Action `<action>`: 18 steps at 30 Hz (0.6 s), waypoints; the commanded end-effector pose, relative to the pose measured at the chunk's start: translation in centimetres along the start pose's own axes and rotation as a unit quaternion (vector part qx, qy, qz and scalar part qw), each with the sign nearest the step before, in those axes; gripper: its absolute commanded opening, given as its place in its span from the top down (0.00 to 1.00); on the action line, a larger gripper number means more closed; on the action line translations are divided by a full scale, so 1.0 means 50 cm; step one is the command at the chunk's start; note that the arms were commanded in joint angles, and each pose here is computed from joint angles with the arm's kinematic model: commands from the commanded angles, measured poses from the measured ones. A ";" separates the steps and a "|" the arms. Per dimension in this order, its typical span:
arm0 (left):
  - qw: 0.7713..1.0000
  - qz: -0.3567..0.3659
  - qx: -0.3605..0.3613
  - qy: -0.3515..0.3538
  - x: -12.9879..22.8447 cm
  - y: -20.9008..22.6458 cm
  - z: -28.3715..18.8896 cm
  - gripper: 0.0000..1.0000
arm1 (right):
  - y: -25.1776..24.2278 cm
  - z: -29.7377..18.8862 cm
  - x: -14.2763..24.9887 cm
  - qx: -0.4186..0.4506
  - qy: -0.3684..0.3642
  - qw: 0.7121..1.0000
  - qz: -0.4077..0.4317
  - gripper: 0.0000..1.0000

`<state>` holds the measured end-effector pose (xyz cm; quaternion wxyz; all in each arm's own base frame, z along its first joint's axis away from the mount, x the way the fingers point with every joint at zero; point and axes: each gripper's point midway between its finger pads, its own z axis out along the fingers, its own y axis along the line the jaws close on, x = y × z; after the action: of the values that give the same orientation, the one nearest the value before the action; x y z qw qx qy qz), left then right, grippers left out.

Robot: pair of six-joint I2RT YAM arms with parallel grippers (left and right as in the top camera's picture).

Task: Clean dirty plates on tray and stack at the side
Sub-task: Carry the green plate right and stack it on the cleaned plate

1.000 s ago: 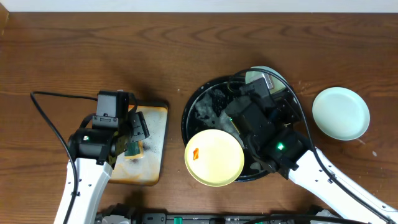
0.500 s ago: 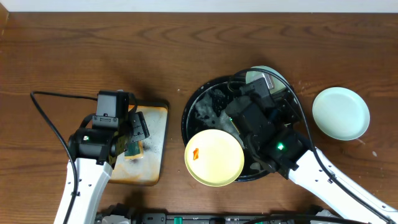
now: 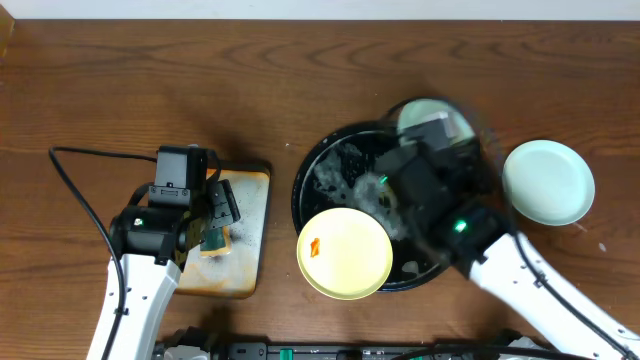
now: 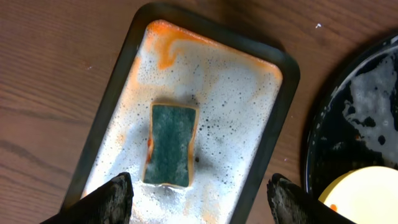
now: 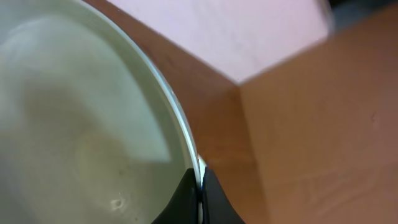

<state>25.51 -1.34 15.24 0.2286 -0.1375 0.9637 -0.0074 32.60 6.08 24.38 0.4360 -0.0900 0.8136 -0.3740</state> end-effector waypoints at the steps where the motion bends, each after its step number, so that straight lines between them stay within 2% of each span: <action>1: 1.000 0.002 0.003 0.000 -0.006 -0.003 -0.007 0.30 | -0.024 0.059 0.028 -0.022 0.047 0.994 0.095 0.99; 4: 1.000 0.002 0.004 -0.001 -0.006 -0.004 -0.007 0.30 | -0.025 0.111 0.067 -0.072 0.096 0.980 0.156 0.99; 8: 1.000 0.002 0.004 -0.001 -0.006 -0.003 -0.007 0.30 | -0.057 0.174 0.135 -0.108 0.164 0.946 0.256 0.99; 14: 1.000 0.002 0.004 -0.002 -0.007 -0.004 -0.007 0.30 | -0.126 0.234 0.231 -0.149 0.227 0.877 0.396 0.99; 18: 1.000 0.002 0.004 -0.002 -0.007 -0.004 -0.007 0.30 | -0.177 0.256 0.304 -0.145 0.259 0.830 0.472 0.99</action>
<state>25.26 -1.32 15.12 0.2233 -0.1373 0.9650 -0.0064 31.65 -13.89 16.58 0.3132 0.2993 0.8950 -0.1065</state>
